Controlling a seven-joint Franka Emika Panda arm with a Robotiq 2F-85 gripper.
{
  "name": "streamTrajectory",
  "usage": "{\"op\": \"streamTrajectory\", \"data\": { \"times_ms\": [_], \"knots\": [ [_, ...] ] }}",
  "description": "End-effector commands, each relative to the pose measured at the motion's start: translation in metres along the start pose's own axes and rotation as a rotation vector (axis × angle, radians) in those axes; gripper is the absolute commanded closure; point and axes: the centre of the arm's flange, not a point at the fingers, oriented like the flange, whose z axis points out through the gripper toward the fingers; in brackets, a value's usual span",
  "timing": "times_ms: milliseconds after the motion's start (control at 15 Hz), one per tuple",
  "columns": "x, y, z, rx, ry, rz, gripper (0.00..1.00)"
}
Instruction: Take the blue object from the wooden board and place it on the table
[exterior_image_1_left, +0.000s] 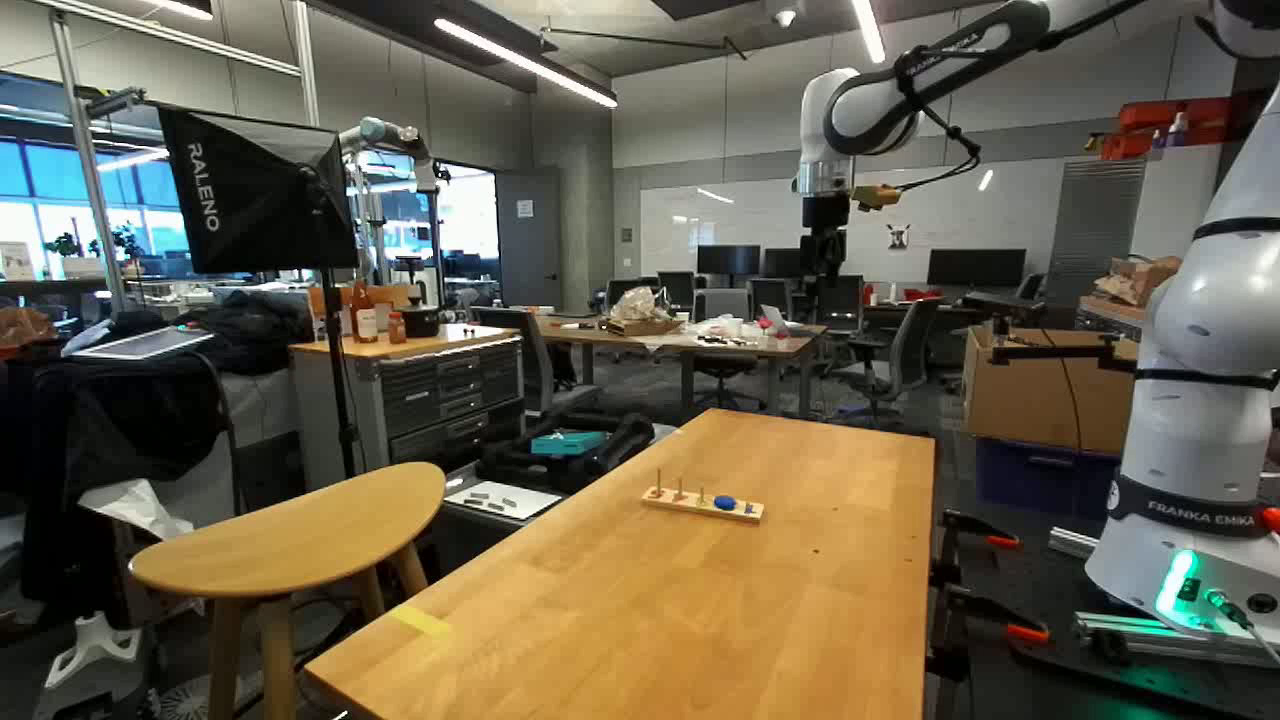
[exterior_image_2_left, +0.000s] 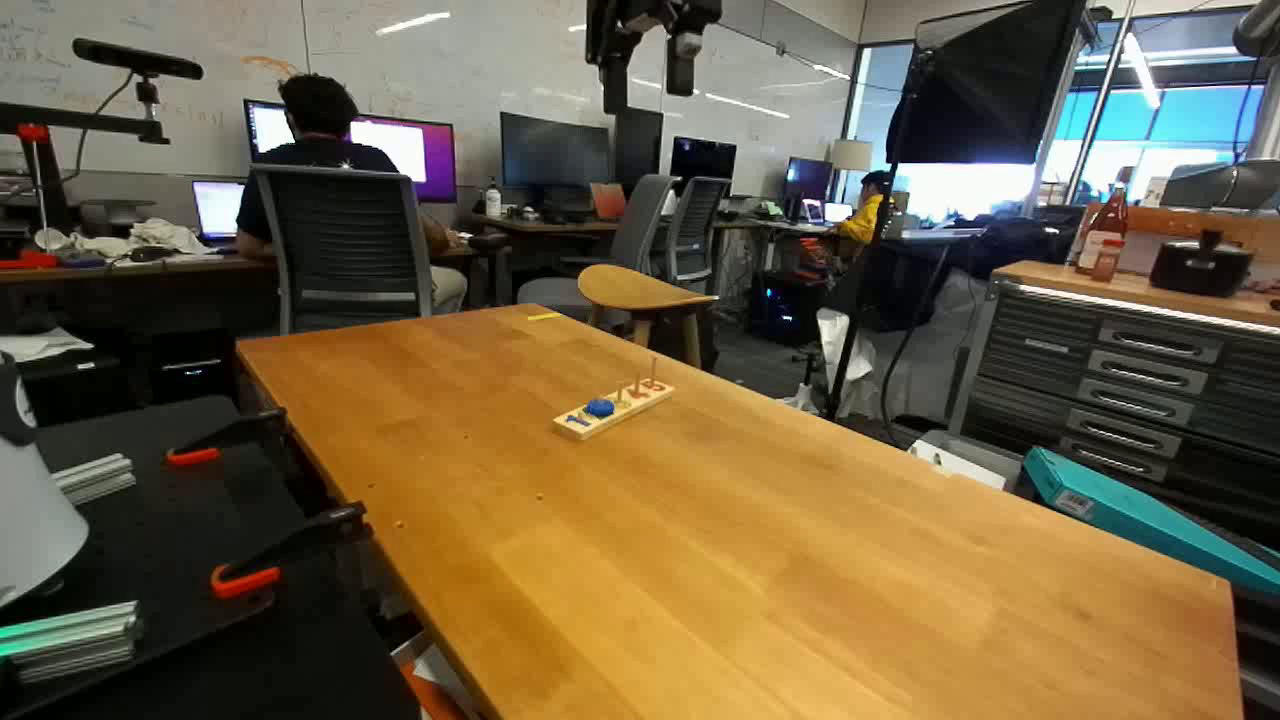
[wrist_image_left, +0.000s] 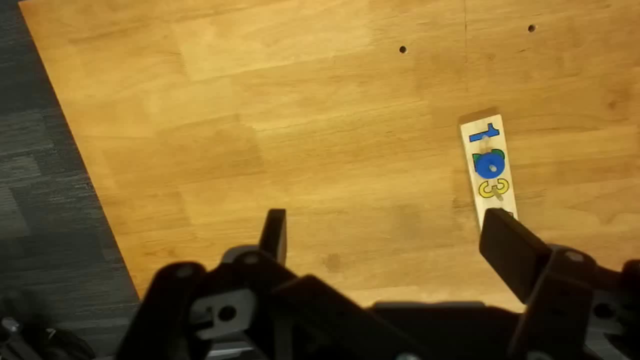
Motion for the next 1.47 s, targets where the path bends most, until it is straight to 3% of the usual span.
{"op": "streamTrajectory", "data": {
  "times_ms": [0, 133, 267, 800, 1067, 1400],
  "knots": [
    [0.000, 0.000, -0.001, 0.000, 0.002, 0.000, 0.00],
    [0.001, 0.001, -0.004, -0.001, 0.009, 0.001, 0.00],
    [0.007, -0.020, 0.016, -0.016, 0.017, -0.024, 0.00],
    [0.051, -0.134, 0.168, 0.001, -0.020, -0.132, 0.00],
    [0.076, -0.167, 0.239, 0.017, -0.072, -0.151, 0.00],
    [0.095, -0.194, 0.288, 0.016, -0.113, -0.180, 0.00]
  ]
}}
